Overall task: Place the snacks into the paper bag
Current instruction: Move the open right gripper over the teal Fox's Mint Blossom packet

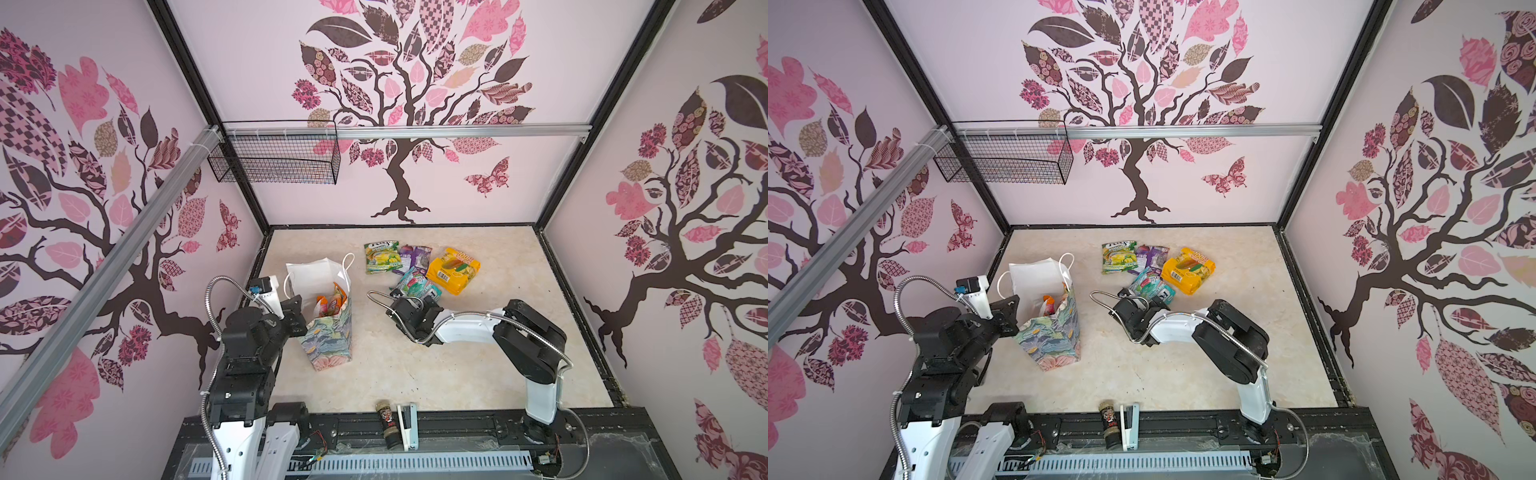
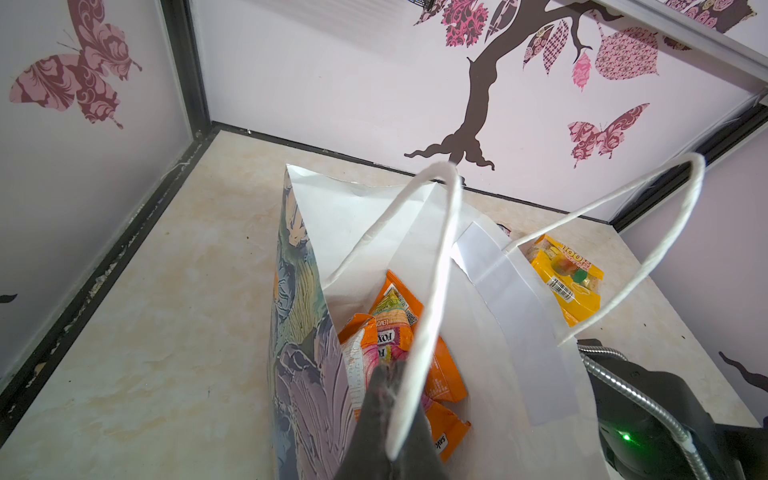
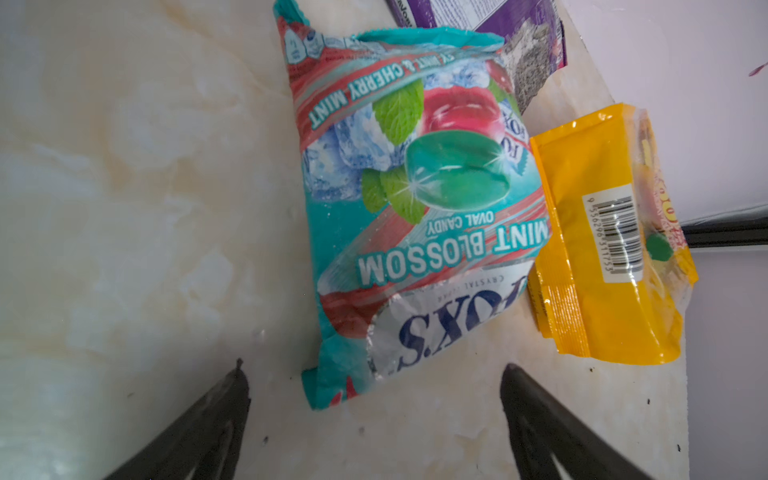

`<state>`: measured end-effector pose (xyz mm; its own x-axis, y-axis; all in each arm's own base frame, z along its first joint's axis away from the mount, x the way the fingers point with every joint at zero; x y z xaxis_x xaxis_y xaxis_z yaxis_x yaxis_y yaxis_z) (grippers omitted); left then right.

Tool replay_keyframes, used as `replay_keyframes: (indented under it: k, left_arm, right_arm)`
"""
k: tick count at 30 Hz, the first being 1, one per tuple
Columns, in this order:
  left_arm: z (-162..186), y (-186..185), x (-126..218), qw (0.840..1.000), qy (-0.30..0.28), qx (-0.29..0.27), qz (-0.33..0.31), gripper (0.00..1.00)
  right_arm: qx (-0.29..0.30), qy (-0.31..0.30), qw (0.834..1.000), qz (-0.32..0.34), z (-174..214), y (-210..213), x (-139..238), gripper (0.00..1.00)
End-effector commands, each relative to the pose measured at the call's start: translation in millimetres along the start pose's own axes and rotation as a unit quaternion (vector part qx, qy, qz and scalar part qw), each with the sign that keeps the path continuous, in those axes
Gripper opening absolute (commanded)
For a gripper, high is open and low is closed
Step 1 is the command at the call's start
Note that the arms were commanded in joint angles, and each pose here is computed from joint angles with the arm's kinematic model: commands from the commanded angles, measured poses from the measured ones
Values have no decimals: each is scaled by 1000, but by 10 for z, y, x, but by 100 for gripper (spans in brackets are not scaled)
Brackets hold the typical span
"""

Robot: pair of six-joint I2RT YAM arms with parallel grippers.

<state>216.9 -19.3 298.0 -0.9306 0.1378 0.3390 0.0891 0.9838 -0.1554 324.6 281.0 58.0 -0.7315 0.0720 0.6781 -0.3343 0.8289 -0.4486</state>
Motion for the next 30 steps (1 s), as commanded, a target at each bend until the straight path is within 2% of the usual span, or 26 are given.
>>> replay_keyframes:
  k: [1,20,30]
  left_arm:
    - [-44,14,12,1000,-6,-9,-5,0]
    - [-54,14,26,1000,-8,-12,-6,0]
    - [-49,10,37,1000,-10,-11,-5,0]
  right_arm:
    - [6,0,1000,19,-43,2,-71,96]
    - [14,14,999,46,17,-55,-281,96]
    - [2,16,999,40,29,-56,-274,85]
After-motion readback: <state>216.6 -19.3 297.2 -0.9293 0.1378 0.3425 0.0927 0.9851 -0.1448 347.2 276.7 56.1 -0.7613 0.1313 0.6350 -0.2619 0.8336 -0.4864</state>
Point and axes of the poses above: each gripper's point midway between its finger pads, its own x axis back along the fingers, its own y axis along the line the jaws close on, z = x × y, the point moved 2 cm from there along x, back along the fingers, and after that the axes turned 7 degrees about -x, right-handed, at the moved point
